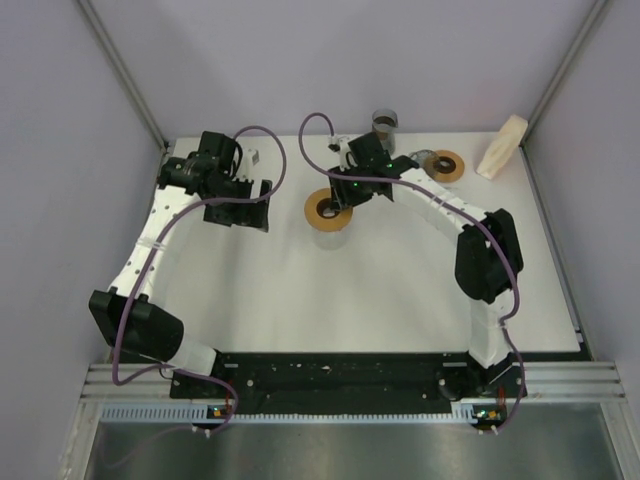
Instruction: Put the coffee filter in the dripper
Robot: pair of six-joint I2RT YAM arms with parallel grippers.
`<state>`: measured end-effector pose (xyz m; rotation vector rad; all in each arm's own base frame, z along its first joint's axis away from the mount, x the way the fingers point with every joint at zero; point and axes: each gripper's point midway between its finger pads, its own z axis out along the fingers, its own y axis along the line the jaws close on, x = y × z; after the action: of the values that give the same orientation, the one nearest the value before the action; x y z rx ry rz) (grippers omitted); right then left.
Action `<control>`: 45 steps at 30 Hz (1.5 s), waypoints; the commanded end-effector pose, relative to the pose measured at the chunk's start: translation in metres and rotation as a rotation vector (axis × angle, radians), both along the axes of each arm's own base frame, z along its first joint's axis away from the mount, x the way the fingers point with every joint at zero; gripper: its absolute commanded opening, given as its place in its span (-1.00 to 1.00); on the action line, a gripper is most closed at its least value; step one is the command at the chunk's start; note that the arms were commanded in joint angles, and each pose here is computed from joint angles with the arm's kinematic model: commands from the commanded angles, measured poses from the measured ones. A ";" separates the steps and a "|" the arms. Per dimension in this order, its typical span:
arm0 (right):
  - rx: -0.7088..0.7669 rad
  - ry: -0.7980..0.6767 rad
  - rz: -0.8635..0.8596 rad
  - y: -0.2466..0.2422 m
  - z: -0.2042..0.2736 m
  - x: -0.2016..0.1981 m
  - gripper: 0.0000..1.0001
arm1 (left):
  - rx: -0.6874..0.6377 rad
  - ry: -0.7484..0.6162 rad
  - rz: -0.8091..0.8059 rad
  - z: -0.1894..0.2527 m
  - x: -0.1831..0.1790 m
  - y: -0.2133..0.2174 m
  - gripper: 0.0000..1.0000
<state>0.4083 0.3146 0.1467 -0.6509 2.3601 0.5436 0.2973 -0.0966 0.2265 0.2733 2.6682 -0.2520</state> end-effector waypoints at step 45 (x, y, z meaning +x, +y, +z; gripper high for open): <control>0.192 -0.183 -0.982 -0.283 0.001 0.061 0.31 | -0.099 -0.138 -0.018 0.035 0.016 -0.013 0.99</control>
<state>0.4279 0.0263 0.1302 0.4988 2.2361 0.1596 0.3107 -0.1076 0.2403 0.2682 2.5903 -0.3277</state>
